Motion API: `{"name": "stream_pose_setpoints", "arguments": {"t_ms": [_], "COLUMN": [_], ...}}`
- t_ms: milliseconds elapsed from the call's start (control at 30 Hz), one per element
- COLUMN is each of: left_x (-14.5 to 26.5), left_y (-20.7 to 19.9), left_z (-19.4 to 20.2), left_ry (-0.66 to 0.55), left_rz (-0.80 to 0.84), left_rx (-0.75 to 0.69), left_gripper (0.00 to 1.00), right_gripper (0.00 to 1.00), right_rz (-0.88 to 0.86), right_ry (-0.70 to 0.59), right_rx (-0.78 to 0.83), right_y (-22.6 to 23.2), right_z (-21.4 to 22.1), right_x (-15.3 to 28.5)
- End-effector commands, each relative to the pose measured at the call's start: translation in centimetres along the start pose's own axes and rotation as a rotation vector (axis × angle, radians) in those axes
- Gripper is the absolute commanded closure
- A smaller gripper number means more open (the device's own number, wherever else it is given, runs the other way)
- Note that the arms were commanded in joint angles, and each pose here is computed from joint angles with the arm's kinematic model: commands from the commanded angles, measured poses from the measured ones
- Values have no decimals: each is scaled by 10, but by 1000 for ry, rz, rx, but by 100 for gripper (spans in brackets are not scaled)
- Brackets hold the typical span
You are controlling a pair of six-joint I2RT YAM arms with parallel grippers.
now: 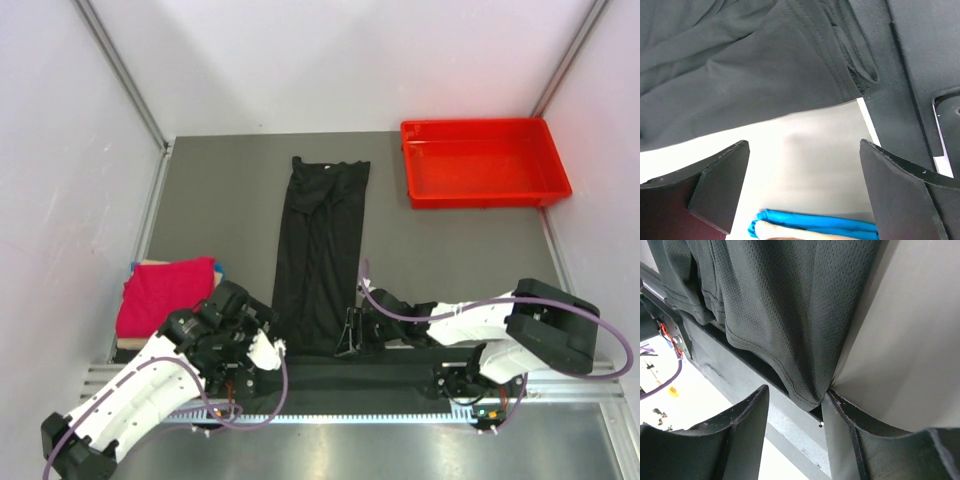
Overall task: Fold and stack the t-shirts
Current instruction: Fold the tshirt
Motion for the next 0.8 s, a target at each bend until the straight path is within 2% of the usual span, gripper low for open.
{"name": "stream_pose_setpoints", "arguments": {"t_ms": [0, 233, 467, 533, 600, 733, 767], "left_x": [-4, -23, -34, -40, -43, -46, -48], "left_y": [-8, -10, -11, -14, 2, 14, 11], "left_z": [-3, -2, -6, -10, -12, -20, -21], "left_ry": [-38, -81, -114, -125, -110, -129, -132], "left_rz": [15, 130, 159, 173, 111, 108, 119], "left_rx": [-90, -45, -126, -102, -100, -123, -127], "left_gripper": [4, 6, 8, 8, 9, 14, 18], "right_gripper": [53, 54, 57, 58, 58, 59, 60], "right_rz": [-54, -41, -36, -45, -49, -38, -36], "right_ry": [-9, -21, -46, -55, -55, -48, -48], "right_rx": [18, 34, 15, 11, 15, 28, 26], "right_y": [15, 18, 13, 14, 16, 18, 17], "right_z": [0, -1, -4, -7, -7, -8, -9], "right_x": [2, 8, 11, 13, 13, 12, 13]}}
Point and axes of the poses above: each gripper's point midway between its finger pads, its own x axis back along the fingers, its own y axis along the line the jaws close on, z = x × y, the point moved 8 cm from there along x, back along the fingers, and after that the axes turned 15 degrees about -x, right-handed, at the moved point
